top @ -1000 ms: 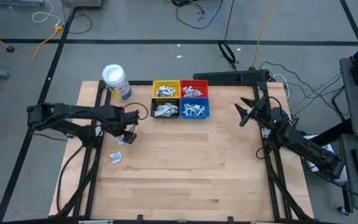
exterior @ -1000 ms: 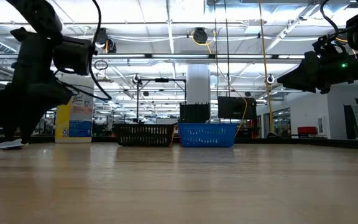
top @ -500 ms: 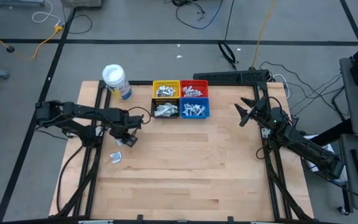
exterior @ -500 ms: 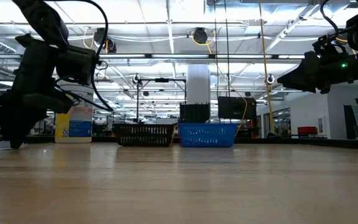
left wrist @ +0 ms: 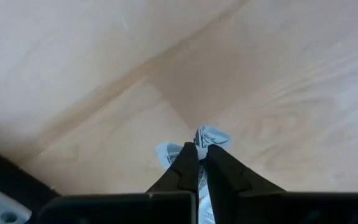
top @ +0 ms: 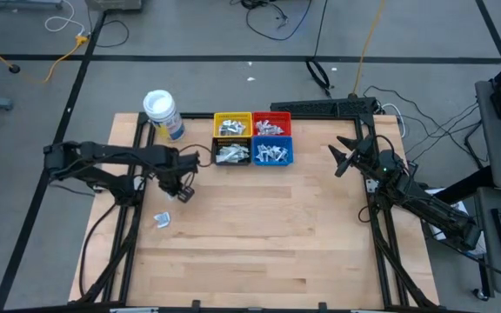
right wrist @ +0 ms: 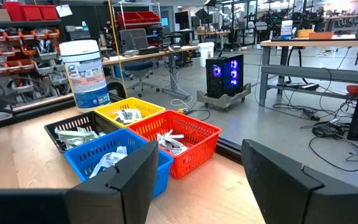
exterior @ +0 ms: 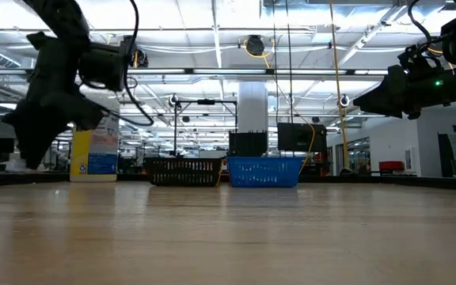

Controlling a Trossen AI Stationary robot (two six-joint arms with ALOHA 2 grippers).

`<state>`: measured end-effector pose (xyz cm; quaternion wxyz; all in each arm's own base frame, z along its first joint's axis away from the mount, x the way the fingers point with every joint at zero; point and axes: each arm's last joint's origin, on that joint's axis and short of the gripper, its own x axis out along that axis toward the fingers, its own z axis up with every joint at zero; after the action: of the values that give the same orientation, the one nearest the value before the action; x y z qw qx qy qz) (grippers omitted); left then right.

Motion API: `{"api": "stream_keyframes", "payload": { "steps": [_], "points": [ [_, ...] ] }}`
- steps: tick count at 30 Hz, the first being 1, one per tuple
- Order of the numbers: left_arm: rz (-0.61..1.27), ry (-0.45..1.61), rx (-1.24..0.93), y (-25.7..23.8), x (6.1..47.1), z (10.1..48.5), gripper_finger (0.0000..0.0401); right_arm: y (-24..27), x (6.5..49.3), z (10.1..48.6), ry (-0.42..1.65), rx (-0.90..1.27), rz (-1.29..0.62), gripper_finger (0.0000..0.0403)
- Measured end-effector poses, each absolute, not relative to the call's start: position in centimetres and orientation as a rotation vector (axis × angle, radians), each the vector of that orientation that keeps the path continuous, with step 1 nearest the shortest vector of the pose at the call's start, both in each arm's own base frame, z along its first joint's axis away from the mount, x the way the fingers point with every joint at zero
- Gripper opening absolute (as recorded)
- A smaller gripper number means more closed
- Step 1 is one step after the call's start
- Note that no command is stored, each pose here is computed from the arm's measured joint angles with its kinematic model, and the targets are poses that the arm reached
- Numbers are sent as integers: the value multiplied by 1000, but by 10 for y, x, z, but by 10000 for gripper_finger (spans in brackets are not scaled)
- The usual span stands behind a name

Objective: Pick & Place First Aid Supplies
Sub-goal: Put the gray towelette pack into the yellow basket

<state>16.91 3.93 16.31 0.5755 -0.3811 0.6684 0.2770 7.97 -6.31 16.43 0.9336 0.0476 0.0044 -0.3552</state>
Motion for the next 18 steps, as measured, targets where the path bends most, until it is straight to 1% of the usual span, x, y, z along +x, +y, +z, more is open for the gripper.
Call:
{"api": "stream_keyframes", "payload": {
  "steps": [4,10,18],
  "points": [
    [646,1518,-910,47,169,186,11,-63,80,164,10,97,-727,228],
    [632,1505,-919,56,166,215,9,-63,80,164,9,97,-727,228],
    [647,1533,-946,66,164,234,9,-63,80,164,9,98,-727,228]
  ]
}}
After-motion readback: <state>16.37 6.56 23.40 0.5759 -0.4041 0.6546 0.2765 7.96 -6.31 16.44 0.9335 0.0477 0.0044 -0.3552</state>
